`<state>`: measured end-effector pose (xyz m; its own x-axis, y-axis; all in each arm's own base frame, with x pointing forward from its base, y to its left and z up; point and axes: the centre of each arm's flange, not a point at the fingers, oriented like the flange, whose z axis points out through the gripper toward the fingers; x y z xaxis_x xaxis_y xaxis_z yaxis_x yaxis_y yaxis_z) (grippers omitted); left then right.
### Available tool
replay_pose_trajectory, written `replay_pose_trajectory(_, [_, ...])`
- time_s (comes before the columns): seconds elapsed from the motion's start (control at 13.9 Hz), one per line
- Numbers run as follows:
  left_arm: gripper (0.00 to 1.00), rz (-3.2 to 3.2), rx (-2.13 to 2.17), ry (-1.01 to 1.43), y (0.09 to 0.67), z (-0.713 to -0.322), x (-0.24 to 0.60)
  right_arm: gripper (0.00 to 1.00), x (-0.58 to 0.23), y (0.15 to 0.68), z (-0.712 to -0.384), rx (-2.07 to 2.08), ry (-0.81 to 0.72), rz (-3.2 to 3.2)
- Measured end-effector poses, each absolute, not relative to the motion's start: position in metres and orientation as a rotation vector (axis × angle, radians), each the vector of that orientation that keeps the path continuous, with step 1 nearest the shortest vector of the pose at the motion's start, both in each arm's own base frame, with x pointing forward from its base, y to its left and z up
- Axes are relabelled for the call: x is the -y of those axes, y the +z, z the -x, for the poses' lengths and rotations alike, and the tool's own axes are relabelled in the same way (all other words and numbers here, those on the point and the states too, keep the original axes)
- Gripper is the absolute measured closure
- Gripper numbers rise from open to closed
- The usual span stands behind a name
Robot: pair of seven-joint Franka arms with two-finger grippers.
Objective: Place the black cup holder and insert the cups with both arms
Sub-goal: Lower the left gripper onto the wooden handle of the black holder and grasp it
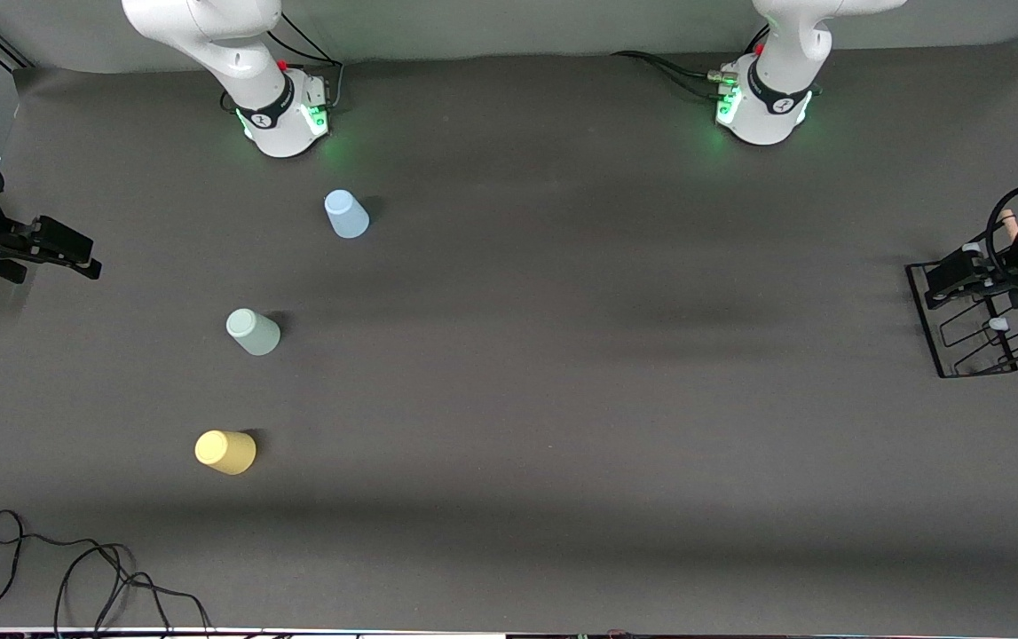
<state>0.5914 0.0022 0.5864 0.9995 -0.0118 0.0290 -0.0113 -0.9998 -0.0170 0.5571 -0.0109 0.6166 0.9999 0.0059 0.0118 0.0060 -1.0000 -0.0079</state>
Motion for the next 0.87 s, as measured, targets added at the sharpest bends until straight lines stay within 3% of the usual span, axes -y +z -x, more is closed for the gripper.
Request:
replay_pose_trajectory(0.43, [0.0,3.121,-0.032,-0.071,0.586,-0.594,-0.018,0.0,0.011,0.617,-0.557,0.008,-0.019,3.134])
replay_pose_trajectory(0.87, [0.0,3.115,0.077,-0.031,0.548,-0.601,-0.134,0.0,0.011,0.617,-0.557,0.008,-0.021,3.134])
